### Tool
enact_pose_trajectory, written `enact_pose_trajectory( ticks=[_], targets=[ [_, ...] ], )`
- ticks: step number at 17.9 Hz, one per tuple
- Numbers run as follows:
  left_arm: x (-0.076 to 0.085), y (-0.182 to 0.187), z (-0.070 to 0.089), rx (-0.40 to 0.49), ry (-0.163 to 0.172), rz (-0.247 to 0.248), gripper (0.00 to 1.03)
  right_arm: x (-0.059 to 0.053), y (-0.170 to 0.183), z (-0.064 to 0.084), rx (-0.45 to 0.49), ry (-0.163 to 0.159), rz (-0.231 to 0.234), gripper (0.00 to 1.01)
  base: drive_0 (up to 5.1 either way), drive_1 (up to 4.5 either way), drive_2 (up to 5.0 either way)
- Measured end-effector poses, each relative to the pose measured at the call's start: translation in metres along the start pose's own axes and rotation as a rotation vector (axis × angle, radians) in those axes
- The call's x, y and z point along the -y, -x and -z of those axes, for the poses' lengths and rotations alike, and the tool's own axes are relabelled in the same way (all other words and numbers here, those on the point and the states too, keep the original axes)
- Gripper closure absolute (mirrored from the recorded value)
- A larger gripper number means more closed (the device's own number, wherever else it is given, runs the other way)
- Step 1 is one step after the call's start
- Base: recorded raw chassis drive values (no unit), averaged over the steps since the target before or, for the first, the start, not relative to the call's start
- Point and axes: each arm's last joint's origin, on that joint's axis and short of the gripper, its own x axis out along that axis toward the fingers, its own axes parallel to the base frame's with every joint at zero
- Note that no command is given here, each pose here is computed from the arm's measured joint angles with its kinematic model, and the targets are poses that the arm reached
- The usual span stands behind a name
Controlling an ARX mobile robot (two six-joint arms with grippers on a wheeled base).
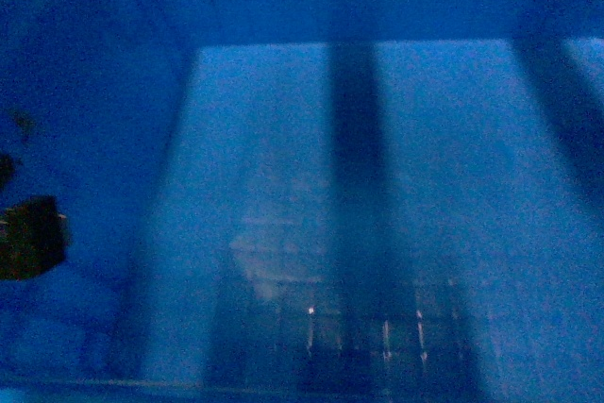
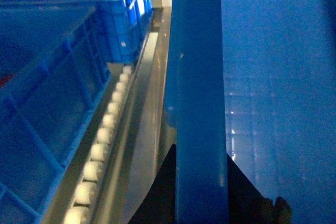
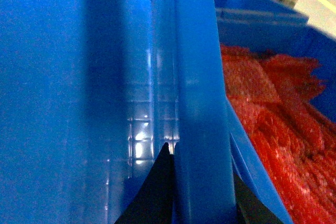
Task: Place box next to blue box on left shelf
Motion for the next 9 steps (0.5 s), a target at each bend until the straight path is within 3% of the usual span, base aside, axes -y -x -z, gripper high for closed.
enact_pose_trajectory(
  ticks=[2, 5, 9],
  targets=[
    [0.001, -0.003, -0.002, -0.081, -0.015, -0.003, 0.92, 0.006, -0.002, 0.002, -0.079, -0.029, -0.030, 0.89, 0.0, 0.00, 0.0],
    [-0.004, -0.007, -0.011, -0.202, -0.027, -0.023, 0.92, 0.010, -0.003, 0.000, -0.172, -0.098, -0.099, 0.92, 0.0, 0.00, 0.0],
    [-0.008, -0.027, -0.003, -0.249, -0.001, -0.019, 0.92, 0.004, -0.017, 0.005, -0.193, -0.108, -0.127, 0.92, 0.0, 0.00, 0.0]
  ],
)
